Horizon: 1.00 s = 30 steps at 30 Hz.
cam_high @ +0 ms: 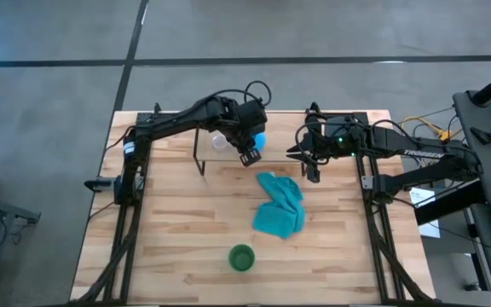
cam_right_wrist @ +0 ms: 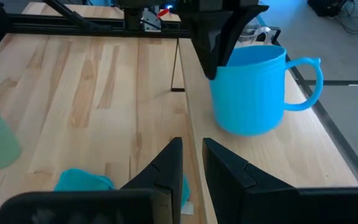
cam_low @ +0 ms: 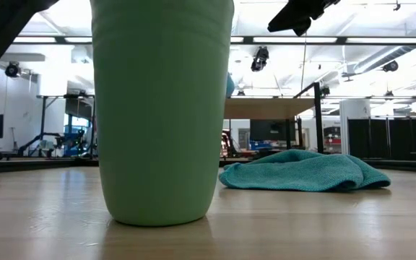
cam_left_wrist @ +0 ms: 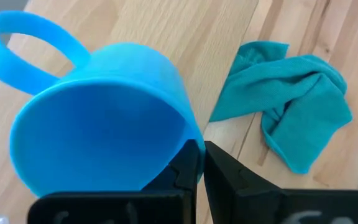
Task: Stack small to large cups/mugs on shelf
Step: Put the blue mug on the shelf
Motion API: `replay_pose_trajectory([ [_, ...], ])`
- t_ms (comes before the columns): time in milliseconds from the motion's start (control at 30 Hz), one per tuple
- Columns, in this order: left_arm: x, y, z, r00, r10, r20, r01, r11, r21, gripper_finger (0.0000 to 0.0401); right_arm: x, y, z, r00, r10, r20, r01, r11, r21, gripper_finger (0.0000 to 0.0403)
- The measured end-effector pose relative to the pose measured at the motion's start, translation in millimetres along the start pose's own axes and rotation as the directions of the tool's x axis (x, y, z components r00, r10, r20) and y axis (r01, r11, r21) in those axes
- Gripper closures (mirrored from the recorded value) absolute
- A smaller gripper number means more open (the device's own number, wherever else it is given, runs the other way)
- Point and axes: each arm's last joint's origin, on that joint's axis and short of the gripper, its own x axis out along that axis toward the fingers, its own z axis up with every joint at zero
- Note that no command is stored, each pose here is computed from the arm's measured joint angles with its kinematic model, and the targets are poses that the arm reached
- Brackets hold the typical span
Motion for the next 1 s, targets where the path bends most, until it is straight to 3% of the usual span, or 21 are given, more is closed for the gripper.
replay_pose_trajectory([
  [400, -5, 0, 4, 0.998, -0.048, 0.033, 0.048, 0.999, -0.003, 0.0401, 1, 0, -2, 1.0, 0.001, -0.006, -0.001, 1.0, 0.0, 0.0346],
  [600, -6, 0, 4, 0.998, -0.059, 0.032, 0.059, 0.998, 0.018, 0.0373, 13, 0, -21, 0.997, -0.054, -0.057, 0.054, 0.999, -0.001, 0.0346],
  [833, -7, 0, 4, 0.998, -0.06, 0.035, 0.059, 0.998, 0.023, 0.0347, 29, -6, -18, 0.979, -0.12, 0.165, 0.113, 0.992, 0.048, 0.0346],
  [1000, -9, 0, 4, 0.997, -0.062, 0.05, 0.061, 0.998, 0.023, 0.0345, 48, -14, -32, 0.983, -0.164, 0.081, 0.156, 0.984, 0.087, 0.0346],
])
